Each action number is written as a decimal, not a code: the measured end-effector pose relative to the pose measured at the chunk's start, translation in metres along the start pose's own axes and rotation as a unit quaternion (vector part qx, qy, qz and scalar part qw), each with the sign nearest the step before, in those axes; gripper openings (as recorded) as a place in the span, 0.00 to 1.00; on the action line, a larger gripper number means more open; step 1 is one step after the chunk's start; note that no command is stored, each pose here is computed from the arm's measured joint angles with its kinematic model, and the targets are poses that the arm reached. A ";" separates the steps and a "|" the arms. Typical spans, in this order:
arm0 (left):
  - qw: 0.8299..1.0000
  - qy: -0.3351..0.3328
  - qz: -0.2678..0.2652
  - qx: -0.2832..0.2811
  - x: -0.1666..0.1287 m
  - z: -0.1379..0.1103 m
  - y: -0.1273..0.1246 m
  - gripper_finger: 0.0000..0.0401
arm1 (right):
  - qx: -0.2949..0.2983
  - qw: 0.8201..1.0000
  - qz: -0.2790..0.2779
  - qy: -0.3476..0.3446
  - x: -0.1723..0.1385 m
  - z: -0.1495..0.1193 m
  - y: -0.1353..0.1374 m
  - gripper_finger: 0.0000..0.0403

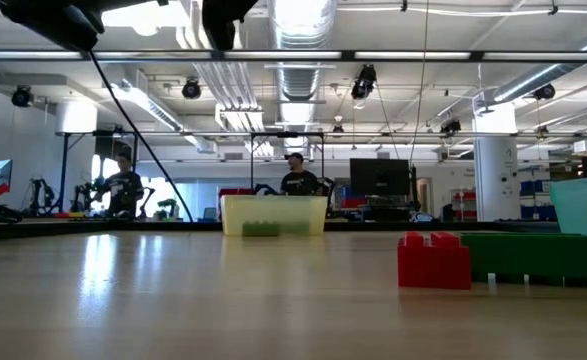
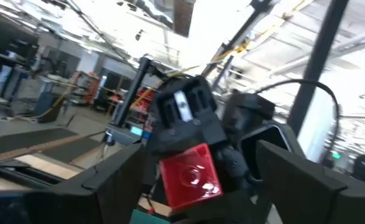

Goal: Sort & place blocks by color
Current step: Put the red game piece into the green bin, then put the green game piece into the yellow bin

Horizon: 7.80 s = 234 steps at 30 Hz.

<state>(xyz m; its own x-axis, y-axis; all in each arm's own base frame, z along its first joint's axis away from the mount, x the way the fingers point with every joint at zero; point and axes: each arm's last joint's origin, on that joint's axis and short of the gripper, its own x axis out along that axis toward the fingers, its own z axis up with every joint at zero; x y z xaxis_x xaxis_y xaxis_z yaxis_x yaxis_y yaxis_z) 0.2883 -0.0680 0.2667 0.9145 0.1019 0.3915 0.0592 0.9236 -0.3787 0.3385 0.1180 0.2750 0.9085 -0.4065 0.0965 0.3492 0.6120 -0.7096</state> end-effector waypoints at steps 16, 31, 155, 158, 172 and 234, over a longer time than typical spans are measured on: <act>0.997 -0.004 0.016 0.077 -0.003 0.004 0.001 0.79 | 0.178 0.936 0.163 0.256 -0.051 -0.016 -0.051 0.31; 0.997 0.003 0.017 0.077 -0.004 0.002 0.002 0.79 | 0.319 0.527 0.255 0.746 -0.115 -0.095 -0.098 0.31; 0.989 0.069 0.002 0.127 0.000 -0.007 0.002 0.79 | 0.367 0.915 0.130 -0.112 -0.070 -0.068 -0.019 0.31; 0.991 0.049 -0.003 0.124 0.000 -0.003 0.001 0.79 | 0.370 0.915 0.102 -0.128 -0.065 -0.078 -0.017 0.31; 0.990 -0.015 0.005 0.142 0.017 -0.024 0.013 0.79 | 0.336 0.929 0.094 -0.128 -0.043 -0.083 0.000 0.31; 0.915 0.192 0.230 0.269 0.044 -0.004 0.053 0.31 | 0.376 0.919 0.117 0.011 -0.068 -0.080 -0.052 0.78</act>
<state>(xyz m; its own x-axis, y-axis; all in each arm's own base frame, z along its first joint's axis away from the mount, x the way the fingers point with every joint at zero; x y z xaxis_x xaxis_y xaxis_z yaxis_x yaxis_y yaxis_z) 0.3331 -0.0160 0.2607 0.8730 0.4829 -0.0685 -0.4778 0.8750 0.0787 0.2407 0.0593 0.2489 0.9768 -0.2134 -0.0177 0.2129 0.9767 -0.0257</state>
